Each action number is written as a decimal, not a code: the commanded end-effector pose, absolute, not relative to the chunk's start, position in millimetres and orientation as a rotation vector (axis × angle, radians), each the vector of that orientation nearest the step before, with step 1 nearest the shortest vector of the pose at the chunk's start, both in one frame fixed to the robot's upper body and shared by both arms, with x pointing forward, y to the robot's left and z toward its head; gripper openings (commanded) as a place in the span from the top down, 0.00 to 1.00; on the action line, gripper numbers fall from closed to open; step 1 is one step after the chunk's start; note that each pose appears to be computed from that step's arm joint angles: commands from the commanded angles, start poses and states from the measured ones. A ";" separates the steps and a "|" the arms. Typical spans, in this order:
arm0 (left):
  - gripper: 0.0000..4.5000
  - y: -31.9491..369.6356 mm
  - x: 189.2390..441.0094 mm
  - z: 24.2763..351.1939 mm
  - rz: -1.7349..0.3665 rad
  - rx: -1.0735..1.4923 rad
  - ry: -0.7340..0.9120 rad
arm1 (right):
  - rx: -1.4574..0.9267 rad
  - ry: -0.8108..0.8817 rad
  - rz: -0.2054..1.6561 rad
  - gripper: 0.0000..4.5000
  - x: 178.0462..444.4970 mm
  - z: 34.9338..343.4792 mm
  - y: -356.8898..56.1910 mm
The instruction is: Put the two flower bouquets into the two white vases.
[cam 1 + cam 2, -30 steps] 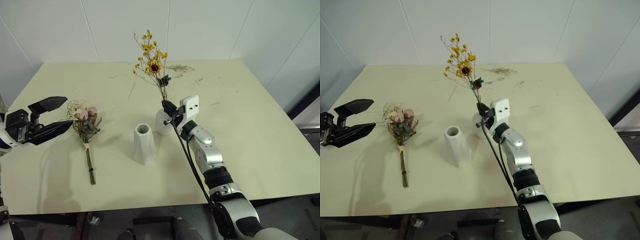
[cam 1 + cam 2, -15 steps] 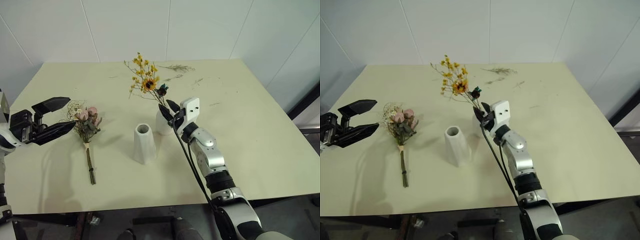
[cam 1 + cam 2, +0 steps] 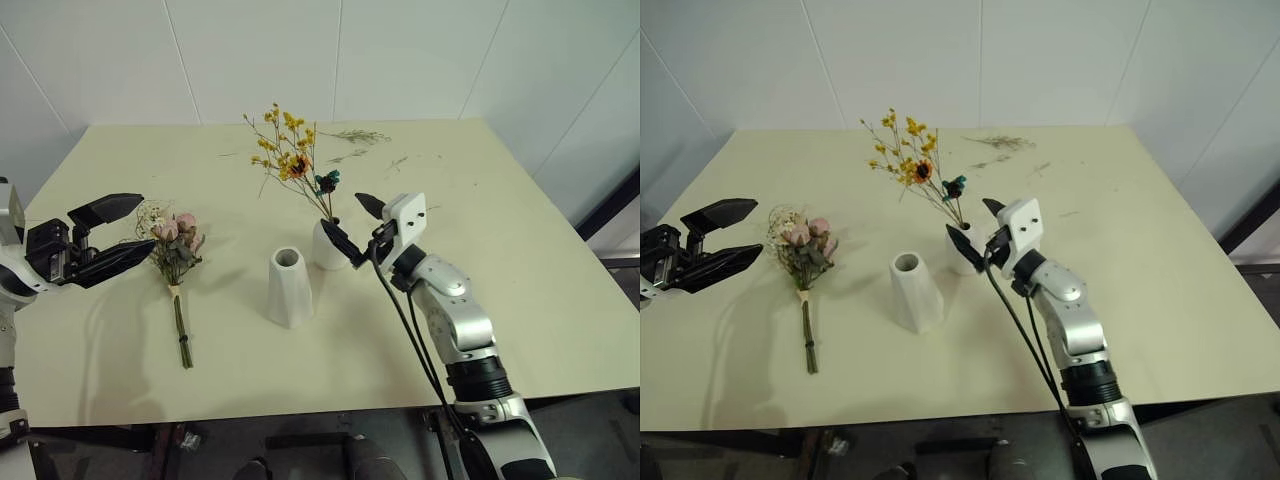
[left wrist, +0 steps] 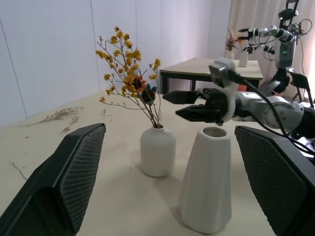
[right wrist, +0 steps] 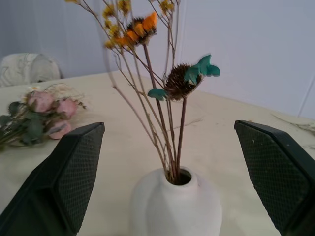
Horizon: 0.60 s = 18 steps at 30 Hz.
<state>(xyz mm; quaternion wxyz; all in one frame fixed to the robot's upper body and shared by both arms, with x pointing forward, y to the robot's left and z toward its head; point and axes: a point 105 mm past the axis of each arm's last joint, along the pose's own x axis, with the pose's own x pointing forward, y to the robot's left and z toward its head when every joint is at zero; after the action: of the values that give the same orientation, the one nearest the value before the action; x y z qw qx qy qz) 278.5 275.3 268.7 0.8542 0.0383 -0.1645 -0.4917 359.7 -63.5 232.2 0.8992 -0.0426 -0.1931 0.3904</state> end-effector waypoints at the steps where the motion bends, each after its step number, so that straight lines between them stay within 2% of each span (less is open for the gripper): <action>1: 0.00 274.2 278.9 272.4 -0.967 0.109 -0.360 | -0.098 -0.393 0.867 0.01 346.6 247.4 -72.4; 4: 0.00 273.2 281.1 267.6 -0.908 0.090 -0.344 | -0.111 -0.326 0.919 0.01 339.1 251.4 -82.5; 7: 0.00 275.3 288.1 254.5 -0.778 0.110 -0.246 | -0.157 -0.286 1.006 0.01 324.4 256.9 -89.9; 13: 0.00 275.0 286.7 241.1 -0.616 0.076 -0.154 | -0.253 -0.202 1.184 0.01 295.9 260.5 -104.7; 18: 0.00 273.5 289.3 207.3 -0.434 0.100 0.095 | -0.301 -0.239 1.097 0.01 314.0 275.1 -124.3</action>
<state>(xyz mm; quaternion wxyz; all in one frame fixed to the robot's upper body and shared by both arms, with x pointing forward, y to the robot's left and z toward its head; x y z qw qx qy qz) 290.6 275.5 208.5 0.9699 0.0282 0.0208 -0.2409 313.1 -116.5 255.0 0.8338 -0.1280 -0.0720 0.5322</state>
